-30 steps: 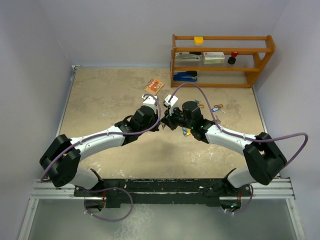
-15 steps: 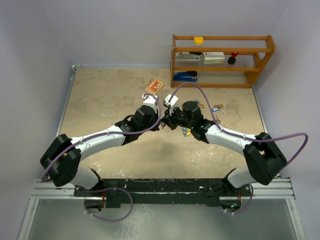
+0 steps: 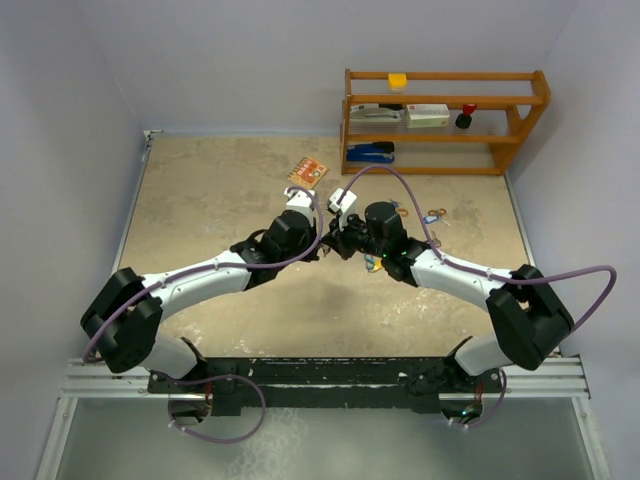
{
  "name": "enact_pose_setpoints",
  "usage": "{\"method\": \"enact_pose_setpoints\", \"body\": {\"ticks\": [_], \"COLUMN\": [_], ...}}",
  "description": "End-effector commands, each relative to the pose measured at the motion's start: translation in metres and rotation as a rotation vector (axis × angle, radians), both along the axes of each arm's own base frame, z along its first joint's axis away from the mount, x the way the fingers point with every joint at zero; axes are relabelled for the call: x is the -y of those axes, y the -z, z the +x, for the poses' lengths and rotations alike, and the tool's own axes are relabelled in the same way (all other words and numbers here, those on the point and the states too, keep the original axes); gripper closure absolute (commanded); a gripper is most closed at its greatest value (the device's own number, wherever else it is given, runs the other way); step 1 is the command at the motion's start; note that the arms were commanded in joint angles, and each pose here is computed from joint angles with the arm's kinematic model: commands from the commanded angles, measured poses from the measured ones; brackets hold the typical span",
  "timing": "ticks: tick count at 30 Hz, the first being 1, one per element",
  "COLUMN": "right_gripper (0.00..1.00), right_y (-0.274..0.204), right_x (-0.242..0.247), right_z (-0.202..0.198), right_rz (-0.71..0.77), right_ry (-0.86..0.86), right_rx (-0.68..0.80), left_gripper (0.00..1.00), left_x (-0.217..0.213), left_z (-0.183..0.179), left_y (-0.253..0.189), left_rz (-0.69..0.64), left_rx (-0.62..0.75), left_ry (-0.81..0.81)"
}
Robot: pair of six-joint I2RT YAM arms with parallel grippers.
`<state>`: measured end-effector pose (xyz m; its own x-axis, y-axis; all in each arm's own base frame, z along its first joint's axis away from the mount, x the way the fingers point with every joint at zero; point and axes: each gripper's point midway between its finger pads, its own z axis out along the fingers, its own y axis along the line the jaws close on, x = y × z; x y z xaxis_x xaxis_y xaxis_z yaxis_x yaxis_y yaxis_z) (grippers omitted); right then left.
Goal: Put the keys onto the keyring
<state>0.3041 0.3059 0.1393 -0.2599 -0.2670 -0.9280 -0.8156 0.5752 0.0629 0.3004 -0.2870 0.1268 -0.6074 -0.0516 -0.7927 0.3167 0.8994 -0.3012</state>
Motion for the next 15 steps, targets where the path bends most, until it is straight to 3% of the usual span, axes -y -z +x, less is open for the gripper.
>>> {"method": "enact_pose_setpoints", "body": {"ticks": [1, 15], "right_gripper": [1.0, 1.0], "right_y": [-0.0124, -0.0158], "right_x": [-0.002, -0.002], "right_z": [0.0025, 0.0018], "right_rz": [0.014, 0.026], "right_ry": [-0.009, -0.005], "right_rx": [0.041, 0.042], "left_gripper": [1.0, 1.0], "left_x": [0.0118, 0.0082], "left_z": [0.0164, 0.0185], "left_y": [-0.0407, -0.0411], "left_rz": [-0.087, -0.1], "left_rx": [0.095, 0.102], "left_ry": [-0.016, -0.034]}}
